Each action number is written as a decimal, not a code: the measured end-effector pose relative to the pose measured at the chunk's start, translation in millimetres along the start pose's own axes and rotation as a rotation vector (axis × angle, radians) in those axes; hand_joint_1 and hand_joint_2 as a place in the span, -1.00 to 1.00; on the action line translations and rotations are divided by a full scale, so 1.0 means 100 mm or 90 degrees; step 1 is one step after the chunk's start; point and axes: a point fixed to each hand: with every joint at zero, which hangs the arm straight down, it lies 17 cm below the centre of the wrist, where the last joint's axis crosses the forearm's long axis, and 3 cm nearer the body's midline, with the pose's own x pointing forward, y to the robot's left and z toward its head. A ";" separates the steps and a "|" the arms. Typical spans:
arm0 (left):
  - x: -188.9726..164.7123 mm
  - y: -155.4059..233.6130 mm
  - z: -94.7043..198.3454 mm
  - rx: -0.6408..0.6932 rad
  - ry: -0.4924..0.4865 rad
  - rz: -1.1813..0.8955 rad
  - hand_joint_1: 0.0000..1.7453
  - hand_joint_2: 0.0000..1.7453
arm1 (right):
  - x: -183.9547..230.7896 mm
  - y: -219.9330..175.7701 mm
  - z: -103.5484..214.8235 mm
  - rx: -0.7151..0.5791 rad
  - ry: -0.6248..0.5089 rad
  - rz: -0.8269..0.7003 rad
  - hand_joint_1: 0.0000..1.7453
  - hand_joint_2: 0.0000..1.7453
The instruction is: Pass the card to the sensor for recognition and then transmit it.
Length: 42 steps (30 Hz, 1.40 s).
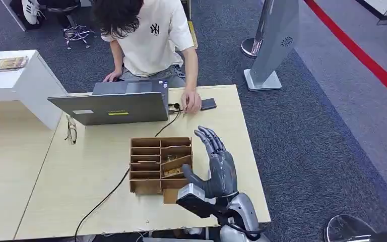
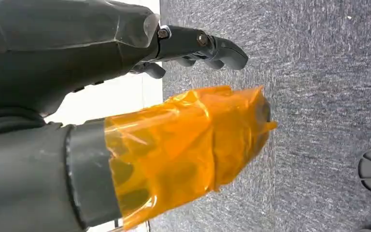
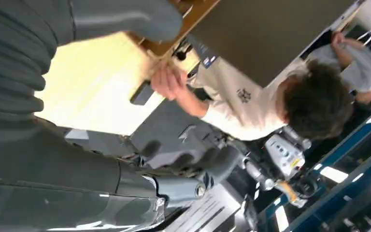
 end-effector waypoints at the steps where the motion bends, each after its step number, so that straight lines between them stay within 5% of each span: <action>1: 0.00 0.01 0.00 0.002 0.000 0.001 -1.00 -1.00 | 0.05 0.05 0.01 0.009 -0.007 -0.002 1.00 1.00; 10: 0.00 0.11 -0.02 0.019 -0.001 0.000 -1.00 -1.00 | 0.41 0.43 0.08 0.083 -0.062 0.007 0.98 1.00; 11: 0.01 0.12 -0.02 0.020 -0.001 0.000 -1.00 -1.00 | 0.44 0.48 0.08 0.091 -0.070 0.011 0.76 1.00; 17: 0.01 0.19 -0.04 0.026 -0.001 -0.005 -1.00 -1.00 | 0.56 0.73 0.10 0.143 -0.095 0.056 0.62 1.00; 22: 0.00 0.22 -0.05 0.027 0.000 -0.007 -1.00 -1.00 | 0.56 0.91 0.12 0.179 -0.105 0.104 0.30 1.00; 24: 0.00 0.22 -0.05 0.026 0.000 -0.008 -1.00 -1.00 | 0.55 0.96 0.11 0.189 -0.106 0.118 -0.06 1.00; 26: 0.00 0.24 -0.06 0.027 0.000 -0.008 -1.00 -1.00 | 0.55 0.99 0.10 0.195 -0.108 0.127 -0.22 1.00; 42: -0.01 0.27 -0.06 0.025 0.000 -0.011 -1.00 -1.00 | 0.40 1.06 0.02 0.211 -0.088 0.183 0.18 1.00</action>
